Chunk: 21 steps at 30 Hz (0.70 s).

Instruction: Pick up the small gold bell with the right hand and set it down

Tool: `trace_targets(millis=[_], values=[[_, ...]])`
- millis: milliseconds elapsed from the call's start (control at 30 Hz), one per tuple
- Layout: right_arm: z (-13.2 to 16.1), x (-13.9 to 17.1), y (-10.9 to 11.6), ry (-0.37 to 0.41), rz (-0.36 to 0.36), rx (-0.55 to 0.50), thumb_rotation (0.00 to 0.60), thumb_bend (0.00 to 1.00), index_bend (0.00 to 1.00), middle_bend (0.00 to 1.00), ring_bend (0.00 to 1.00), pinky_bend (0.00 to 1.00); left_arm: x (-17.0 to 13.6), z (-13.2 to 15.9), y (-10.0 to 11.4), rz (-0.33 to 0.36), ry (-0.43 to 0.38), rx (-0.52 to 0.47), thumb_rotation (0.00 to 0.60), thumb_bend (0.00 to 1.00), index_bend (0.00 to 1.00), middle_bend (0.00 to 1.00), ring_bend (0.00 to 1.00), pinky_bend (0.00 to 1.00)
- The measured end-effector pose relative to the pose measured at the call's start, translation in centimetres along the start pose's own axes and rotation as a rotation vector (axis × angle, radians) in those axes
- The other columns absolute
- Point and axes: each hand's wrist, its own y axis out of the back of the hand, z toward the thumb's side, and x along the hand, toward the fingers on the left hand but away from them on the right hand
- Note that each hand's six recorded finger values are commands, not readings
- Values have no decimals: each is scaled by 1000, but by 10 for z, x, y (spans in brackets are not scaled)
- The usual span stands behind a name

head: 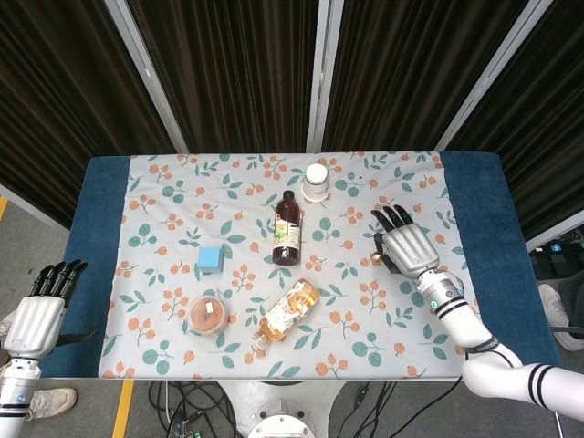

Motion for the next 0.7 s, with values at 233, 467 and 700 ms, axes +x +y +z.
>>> trace_targets(millis=[233, 467, 700], values=[[-17, 9, 9, -42, -53, 17, 600, 406, 746, 120, 0, 0, 1, 1, -2, -8, 0, 0, 600, 0, 36, 49, 0, 46], [-34, 11, 19, -95, -116, 298, 600, 394, 763, 124, 0, 0, 1, 1, -1, -7, 2, 3, 600, 0, 36, 49, 0, 46], [-23, 12, 10, -61, -99, 170, 600, 408, 779, 134, 0, 0, 0, 0, -1, -6, 3, -1, 600, 0, 36, 49, 0, 46]])
